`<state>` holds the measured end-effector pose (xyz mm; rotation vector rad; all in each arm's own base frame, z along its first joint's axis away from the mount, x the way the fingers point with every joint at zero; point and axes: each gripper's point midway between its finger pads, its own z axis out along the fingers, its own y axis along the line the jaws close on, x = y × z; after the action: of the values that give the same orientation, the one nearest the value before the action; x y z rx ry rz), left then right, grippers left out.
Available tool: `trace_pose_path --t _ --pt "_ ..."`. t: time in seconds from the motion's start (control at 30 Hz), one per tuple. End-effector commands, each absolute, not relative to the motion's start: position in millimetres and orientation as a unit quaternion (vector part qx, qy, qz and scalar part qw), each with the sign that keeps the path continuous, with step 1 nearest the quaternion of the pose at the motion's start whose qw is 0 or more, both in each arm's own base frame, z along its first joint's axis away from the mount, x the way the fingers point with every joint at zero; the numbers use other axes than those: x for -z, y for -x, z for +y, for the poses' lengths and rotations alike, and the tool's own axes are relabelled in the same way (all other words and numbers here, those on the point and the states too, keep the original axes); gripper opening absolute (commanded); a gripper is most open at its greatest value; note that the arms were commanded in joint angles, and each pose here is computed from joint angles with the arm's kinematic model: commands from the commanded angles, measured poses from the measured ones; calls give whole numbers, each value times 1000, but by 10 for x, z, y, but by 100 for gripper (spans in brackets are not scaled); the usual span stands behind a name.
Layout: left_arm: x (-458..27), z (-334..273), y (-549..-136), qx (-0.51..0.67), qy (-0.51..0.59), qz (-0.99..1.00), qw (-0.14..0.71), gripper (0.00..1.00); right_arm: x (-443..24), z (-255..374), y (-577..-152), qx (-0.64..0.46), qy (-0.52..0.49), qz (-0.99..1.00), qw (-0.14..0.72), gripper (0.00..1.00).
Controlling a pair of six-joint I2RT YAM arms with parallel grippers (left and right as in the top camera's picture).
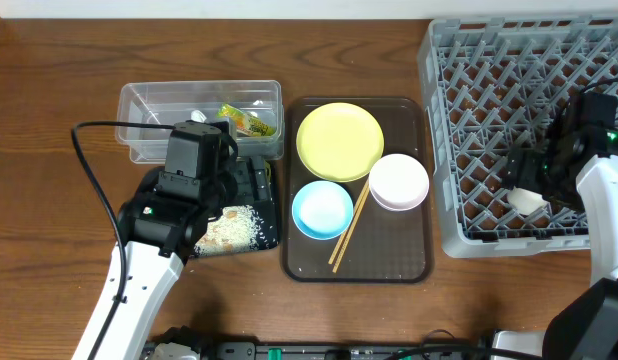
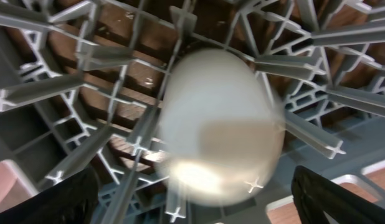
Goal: Sort waste into correct bins and load items into the dishwasher rack
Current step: 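Place the white cup into the dishwasher rack with the right gripper, then reach the right gripper to the pink bowl and grasp it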
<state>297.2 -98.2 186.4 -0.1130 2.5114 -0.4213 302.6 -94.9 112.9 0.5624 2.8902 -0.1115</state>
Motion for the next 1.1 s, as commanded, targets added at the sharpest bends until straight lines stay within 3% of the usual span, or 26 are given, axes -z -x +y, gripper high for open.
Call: trace_pose_path --t 0.0,0.1,0.23,0.37,0.7,1.07 --pt "-1912 -961 -2997 154 43 942 297 86 -1383 -954 -3133 25 -197 970 139 96" --pt "-1897 -956 -2979 152 43 943 292 86 -1699 -857 -3258 -3 -187 964 191 89" --pt "-1883 -952 -2963 151 43 945 288 86 -2114 -363 -3452 -100 -102 953 267 79" --pt "-1878 -951 -2961 150 43 945 287 86 -2192 130 -3480 -132 -16 952 276 72" --pt "-1807 -955 -2976 147 45 949 276 86 -1551 877 -3528 -64 115 971 200 70" --pt "-1705 -958 -2987 142 46 954 259 86 -704 1013 -3732 -5 121 984 128 67"
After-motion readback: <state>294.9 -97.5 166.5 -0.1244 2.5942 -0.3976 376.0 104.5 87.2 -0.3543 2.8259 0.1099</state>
